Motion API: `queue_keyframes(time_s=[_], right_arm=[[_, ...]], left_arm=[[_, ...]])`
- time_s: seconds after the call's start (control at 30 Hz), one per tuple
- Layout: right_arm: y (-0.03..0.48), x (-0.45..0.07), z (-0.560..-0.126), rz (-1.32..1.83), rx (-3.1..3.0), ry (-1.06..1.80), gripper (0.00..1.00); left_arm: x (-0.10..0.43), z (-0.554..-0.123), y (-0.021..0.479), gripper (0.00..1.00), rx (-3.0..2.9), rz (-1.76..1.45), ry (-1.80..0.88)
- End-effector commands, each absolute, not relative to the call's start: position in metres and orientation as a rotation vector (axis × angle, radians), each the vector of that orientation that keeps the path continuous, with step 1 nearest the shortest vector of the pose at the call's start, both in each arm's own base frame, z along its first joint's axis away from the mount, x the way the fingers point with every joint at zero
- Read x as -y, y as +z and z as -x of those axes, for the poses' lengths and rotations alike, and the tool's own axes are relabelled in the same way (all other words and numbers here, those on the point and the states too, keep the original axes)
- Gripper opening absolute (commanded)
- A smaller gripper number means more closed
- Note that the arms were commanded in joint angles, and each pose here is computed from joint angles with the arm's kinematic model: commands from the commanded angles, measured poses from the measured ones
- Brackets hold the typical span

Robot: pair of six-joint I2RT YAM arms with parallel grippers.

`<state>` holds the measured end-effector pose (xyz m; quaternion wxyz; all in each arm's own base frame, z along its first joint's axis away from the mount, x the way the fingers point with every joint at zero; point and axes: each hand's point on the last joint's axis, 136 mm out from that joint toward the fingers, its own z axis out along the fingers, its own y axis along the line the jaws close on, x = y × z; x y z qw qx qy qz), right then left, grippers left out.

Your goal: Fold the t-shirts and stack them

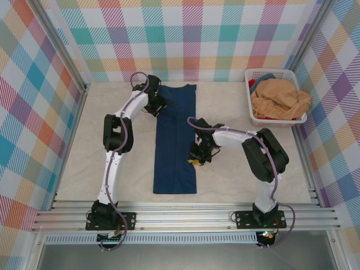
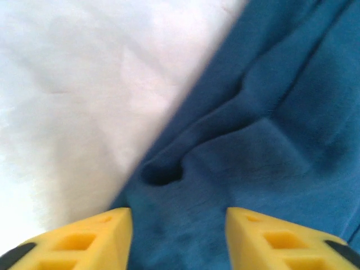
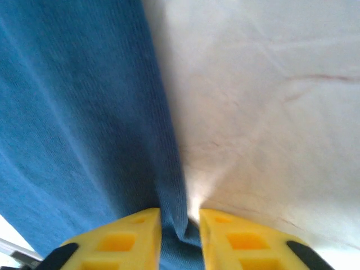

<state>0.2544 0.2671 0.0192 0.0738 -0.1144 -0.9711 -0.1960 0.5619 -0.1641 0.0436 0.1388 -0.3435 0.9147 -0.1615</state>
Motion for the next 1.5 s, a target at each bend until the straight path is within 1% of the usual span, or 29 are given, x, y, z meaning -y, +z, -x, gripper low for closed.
queue_keyframes(time_s=[0.0,0.1,0.17,0.2,0.3,0.37,0.43,0.5,0.53,0.6,0.67,0.77,0.83,1.03,1.13,1.23,1.3,1.47], right_arm=[[0.035,-0.227,-0.236,0.343,2.948,-0.363,0.33],[0.051,-0.224,-0.229,0.359,2.953,-0.397,0.38],[0.055,-0.226,-0.217,0.392,2.911,-0.463,0.4],[0.054,-0.227,-0.207,0.409,2.872,-0.493,0.41],[0.055,-0.229,-0.178,0.469,2.785,-0.563,0.41],[0.055,-0.23,-0.158,0.479,2.751,-0.592,0.42],[0.054,-0.238,-0.141,0.458,2.703,-0.62,0.43],[0.05,-0.246,-0.125,0.418,2.68,-0.616,0.43],[0.048,-0.249,-0.12,0.41,2.678,-0.607,0.43],[0.038,-0.252,-0.11,0.422,2.672,-0.589,0.43],[0.034,-0.257,-0.108,0.433,2.674,-0.615,0.43],[0.031,-0.258,-0.109,0.427,2.702,-0.592,0.43],[0.026,-0.257,-0.109,0.439,2.702,-0.579,0.43],[0.023,-0.268,-0.12,0.427,2.736,-0.592,0.42],[0.016,-0.269,-0.119,0.437,2.732,-0.563,0.41],[0.011,-0.269,-0.116,0.442,2.734,-0.534,0.38],[0.009,-0.27,-0.116,0.444,2.74,-0.541,0.37],[0.009,-0.275,-0.125,0.439,2.77,-0.554,0.3]], left_arm=[[0.135,-0.542,0.109,0.56,-2.593,0.933,-0.375],[0.126,-0.507,0.13,0.6,-2.593,0.925,-0.352],[0.12,-0.475,0.133,0.6,-2.617,0.924,-0.345],[0.119,-0.456,0.135,0.58,-2.627,0.924,-0.356],[0.127,-0.385,0.125,0.52,-2.738,0.885,-0.41],[0.136,-0.335,0.118,0.51,-2.844,0.825,-0.433],[0.145,-0.28,0.105,0.51,-2.96,0.758,-0.466],[0.149,-0.223,0.092,0.54,-3.086,0.692,-0.448],[0.148,-0.201,0.084,0.55,-3.134,0.674,-0.432],[0.15,-0.163,0.072,0.56,-3.173,0.628,-0.48],[0.149,-0.141,0.062,0.57,-3.176,0.626,-0.536],[0.154,-0.127,0.052,0.57,-3.16,0.622,-0.649],[0.162,-0.128,0.048,0.57,-3.142,0.603,-0.716],[0.174,-0.132,0.04,0.57,-3.109,0.557,-0.722],[0.178,-0.134,0.035,0.55,-3.099,0.55,-0.722],[0.182,-0.132,0.03,0.5,-3.108,0.536,-0.719],[0.186,-0.131,0.027,0.43,-3.113,0.527,-0.721],[0.181,-0.132,0.019,0.3,-3.119,0.503,-0.619]])
